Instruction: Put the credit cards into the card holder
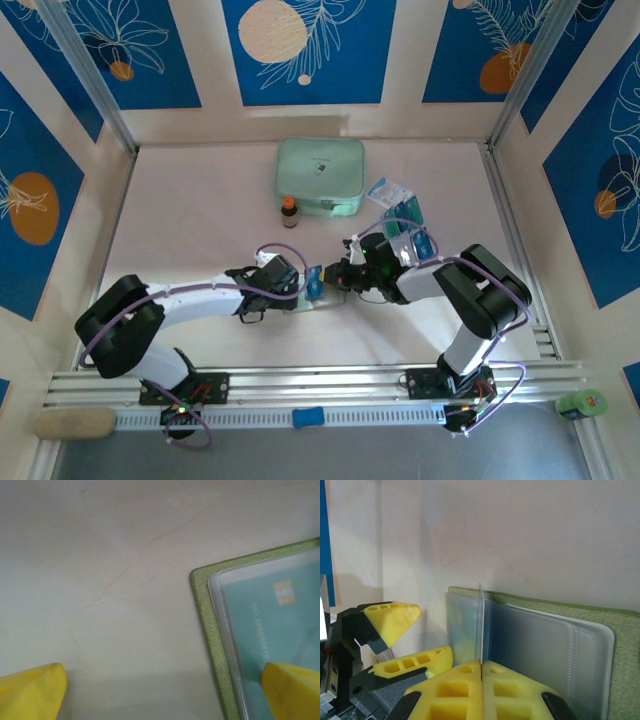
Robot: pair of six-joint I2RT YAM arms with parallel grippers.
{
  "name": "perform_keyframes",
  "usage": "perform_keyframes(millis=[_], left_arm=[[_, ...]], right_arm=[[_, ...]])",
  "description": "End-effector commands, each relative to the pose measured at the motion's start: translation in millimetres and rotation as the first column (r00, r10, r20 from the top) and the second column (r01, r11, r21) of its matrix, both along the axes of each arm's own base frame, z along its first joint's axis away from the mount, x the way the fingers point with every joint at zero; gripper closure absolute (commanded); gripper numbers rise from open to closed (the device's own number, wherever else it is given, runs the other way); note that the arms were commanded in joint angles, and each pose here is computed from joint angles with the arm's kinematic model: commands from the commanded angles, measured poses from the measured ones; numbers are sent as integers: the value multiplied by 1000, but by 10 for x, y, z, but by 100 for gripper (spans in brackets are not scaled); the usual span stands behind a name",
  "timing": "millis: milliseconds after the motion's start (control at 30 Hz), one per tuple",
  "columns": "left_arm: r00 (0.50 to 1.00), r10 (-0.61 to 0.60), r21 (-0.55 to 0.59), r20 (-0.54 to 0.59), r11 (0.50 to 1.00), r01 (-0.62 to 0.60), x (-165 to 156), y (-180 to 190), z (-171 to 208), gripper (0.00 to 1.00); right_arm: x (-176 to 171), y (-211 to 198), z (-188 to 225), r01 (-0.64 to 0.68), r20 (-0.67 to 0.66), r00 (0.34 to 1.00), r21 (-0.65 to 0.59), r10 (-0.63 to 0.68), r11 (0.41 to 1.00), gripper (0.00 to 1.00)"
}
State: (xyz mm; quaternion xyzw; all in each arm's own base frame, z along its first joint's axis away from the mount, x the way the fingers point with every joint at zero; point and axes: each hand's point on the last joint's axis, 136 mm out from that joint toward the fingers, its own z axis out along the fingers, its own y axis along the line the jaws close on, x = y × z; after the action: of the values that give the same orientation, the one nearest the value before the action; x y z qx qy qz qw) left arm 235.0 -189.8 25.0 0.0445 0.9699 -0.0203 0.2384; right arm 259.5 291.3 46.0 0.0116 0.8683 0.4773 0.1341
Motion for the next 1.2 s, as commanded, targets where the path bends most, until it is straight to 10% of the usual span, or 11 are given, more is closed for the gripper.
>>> perform_keyframes(millis=[0,1167], left_arm=[[999,22,56,-27,998,-20,-73,168,-85,0],[999,23,59,-26,998,-21,-72,174,-91,0]], right_arm=[[-54,3,-49,-9,-8,1000,-5,9,1000,100],[-229,-86,-178,-34,-61,998,-40,32,999,100]])
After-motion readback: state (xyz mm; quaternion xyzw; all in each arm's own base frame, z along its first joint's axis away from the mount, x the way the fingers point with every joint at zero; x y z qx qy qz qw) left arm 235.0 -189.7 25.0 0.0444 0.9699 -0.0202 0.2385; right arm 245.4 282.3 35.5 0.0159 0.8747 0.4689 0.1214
